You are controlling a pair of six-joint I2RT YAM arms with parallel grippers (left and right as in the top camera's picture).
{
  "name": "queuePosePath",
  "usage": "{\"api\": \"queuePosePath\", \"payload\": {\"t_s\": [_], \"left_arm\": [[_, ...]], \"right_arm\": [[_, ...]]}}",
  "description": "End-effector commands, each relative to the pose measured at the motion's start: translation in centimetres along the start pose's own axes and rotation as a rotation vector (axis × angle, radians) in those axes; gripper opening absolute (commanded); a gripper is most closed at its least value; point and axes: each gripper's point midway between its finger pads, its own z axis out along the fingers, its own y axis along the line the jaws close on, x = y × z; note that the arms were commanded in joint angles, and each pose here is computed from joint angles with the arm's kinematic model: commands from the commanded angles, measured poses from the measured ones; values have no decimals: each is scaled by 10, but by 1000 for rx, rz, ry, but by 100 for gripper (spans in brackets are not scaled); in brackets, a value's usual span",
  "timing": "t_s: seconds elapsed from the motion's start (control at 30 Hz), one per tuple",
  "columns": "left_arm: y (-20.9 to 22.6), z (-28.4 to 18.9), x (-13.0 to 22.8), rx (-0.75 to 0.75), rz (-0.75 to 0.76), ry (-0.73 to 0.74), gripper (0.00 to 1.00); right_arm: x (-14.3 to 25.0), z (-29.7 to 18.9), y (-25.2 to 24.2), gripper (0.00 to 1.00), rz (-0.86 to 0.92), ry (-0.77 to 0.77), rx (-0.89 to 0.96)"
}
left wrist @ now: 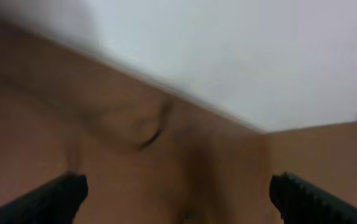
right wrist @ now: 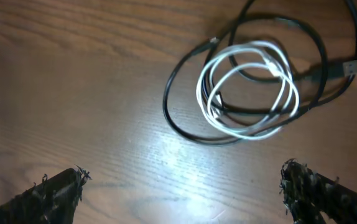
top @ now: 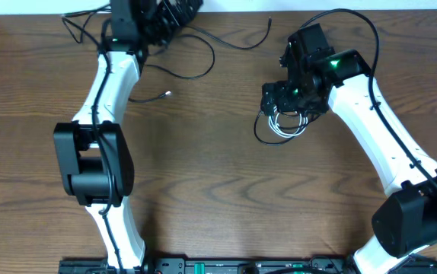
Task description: Untangle cables
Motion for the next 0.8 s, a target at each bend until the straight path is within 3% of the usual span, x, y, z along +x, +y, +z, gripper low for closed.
{"api": "queuePosePath", "payload": {"t_s": [0.0, 0.17, 0.2, 0.37, 0.6, 0.77], "left_arm": [[91, -33, -16, -364, 62, -58, 99], [196, -116, -3, -936, 100, 16, 99], [203, -125, -1, -973, 91, 28, 99], [228, -148, 11, -1031, 28, 74, 92], [255, -144, 43, -1048, -14, 153, 89], [260, -119, 62, -938, -65, 220, 65]], "right_arm": [[6, 2, 3, 99, -5, 21, -2], [4, 3, 4, 99, -6, 14, -4], [3, 3, 4, 99, -7, 10, -5], [2, 3, 4, 99, -8, 4, -7], [2, 3, 4, 99, -8, 5, -7], [2, 3, 4, 99, -8, 5, -7]]}}
